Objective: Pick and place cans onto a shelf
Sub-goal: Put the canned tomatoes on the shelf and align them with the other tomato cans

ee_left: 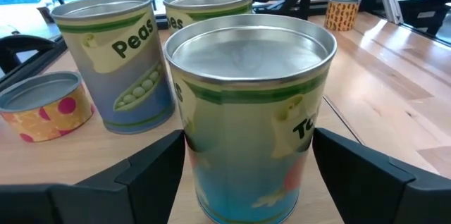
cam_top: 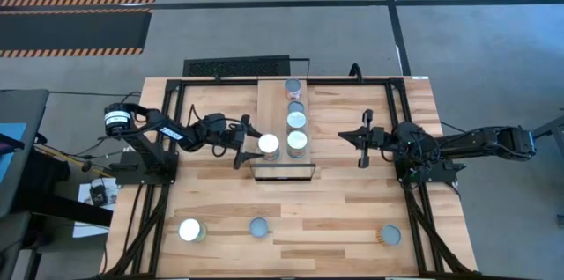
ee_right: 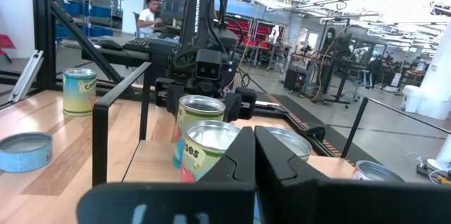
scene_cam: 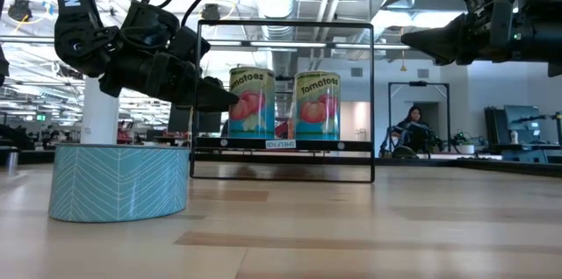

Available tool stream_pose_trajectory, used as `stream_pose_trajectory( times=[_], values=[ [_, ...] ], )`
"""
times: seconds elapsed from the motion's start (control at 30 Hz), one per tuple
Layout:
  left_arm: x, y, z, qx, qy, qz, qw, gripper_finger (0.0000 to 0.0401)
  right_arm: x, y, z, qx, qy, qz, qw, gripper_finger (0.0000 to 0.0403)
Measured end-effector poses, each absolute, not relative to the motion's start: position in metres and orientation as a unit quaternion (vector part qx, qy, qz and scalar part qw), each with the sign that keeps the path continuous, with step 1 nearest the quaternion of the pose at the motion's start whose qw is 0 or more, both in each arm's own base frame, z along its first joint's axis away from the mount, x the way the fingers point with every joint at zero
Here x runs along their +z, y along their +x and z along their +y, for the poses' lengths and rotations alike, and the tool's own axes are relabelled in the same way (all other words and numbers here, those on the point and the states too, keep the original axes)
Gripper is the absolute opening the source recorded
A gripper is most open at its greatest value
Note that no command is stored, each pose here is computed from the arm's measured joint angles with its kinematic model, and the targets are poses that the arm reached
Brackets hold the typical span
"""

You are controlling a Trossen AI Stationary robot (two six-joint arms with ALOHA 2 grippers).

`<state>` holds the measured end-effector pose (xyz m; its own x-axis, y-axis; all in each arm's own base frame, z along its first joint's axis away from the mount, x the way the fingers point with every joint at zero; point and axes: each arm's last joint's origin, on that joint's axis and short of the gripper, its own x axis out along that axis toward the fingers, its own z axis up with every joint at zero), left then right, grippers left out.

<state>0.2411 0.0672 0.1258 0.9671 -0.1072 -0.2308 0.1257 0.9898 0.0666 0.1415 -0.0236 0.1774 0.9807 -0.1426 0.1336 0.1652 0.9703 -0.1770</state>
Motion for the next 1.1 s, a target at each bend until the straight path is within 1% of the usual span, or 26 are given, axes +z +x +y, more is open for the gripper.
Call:
stream_pose_trajectory(
  times=[0.27,0.47,0.9,1.1],
  values=[
    [0.1259,0.2412,0.0673,-0.058,0.041,0.114,0.991,0.0296,0.1774,0.1415,-0.0236,-0.077,-0.094,-0.060,0.991,0.0011],
    [0.1257,0.2411,0.0674,-0.053,0.015,0.116,0.992,0.0296,0.1774,0.1415,-0.0236,-0.078,-0.094,-0.060,0.991,0.0011],
    [0.1229,0.2405,0.0681,-0.039,0.028,0.131,0.990,0.0296,0.1774,0.1415,-0.0236,-0.078,-0.094,-0.060,0.991,0.0011],
    [0.1227,0.2404,0.0682,-0.039,0.019,0.133,0.990,0.0296,0.1774,0.1415,-0.0236,-0.077,-0.094,-0.060,0.991,0.0011]
  ],
)
